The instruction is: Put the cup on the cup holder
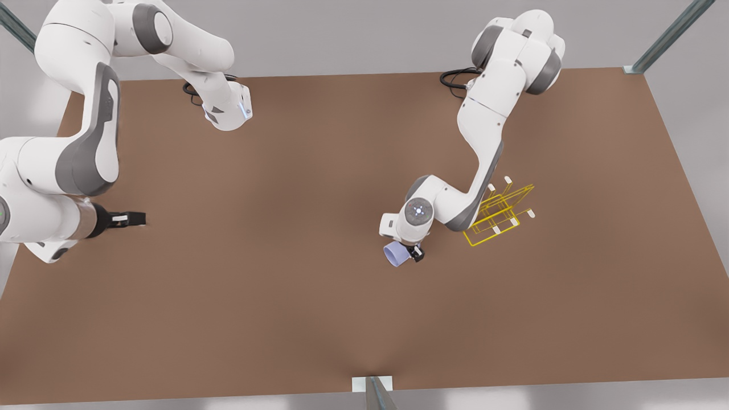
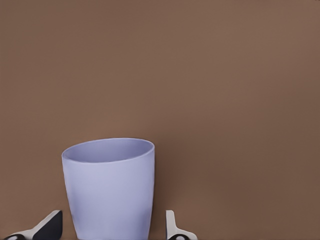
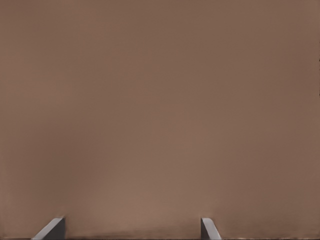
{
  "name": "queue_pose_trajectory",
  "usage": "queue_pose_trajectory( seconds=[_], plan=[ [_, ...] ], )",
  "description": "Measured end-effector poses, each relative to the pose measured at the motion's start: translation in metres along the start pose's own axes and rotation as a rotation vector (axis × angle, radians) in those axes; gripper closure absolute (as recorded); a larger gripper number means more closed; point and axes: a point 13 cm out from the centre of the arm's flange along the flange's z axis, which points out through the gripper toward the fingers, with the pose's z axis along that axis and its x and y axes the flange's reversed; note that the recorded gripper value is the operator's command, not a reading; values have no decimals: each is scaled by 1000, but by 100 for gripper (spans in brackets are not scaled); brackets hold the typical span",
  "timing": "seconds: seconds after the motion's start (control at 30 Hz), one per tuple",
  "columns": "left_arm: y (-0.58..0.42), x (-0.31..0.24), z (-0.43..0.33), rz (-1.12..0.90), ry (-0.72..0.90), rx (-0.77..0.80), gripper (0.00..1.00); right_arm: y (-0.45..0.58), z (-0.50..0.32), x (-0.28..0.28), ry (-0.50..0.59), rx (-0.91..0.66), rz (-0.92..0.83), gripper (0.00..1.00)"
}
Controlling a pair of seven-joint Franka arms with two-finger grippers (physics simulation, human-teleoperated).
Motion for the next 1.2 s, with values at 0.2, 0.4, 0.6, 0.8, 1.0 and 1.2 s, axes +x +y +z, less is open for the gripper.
queue_pose_trajectory(
  seconds=[0.2,0.4,0.6,0.8,1.0,1.2],
  plan=[
    [0,-9,17,-71,-30,10,0,-4,5,21,84,-24,98,0],
    [3,-17,32,-121,-69,7,0,-3,0,6,29,-27,155,0],
    [8,-24,31,-150,-102,-4,15,-5,13,-10,22,-30,200,0],
    [9,-28,20,-163,-115,-22,18,-8,15,-16,10,-30,235,0],
    [31,-3,-26,-64,32,-158,18,-18,12,-16,-4,-32,277,0],
    [-1,56,-110,177,538,-503,18,-13,13,-18,-4,-33,283,0]
  ],
)
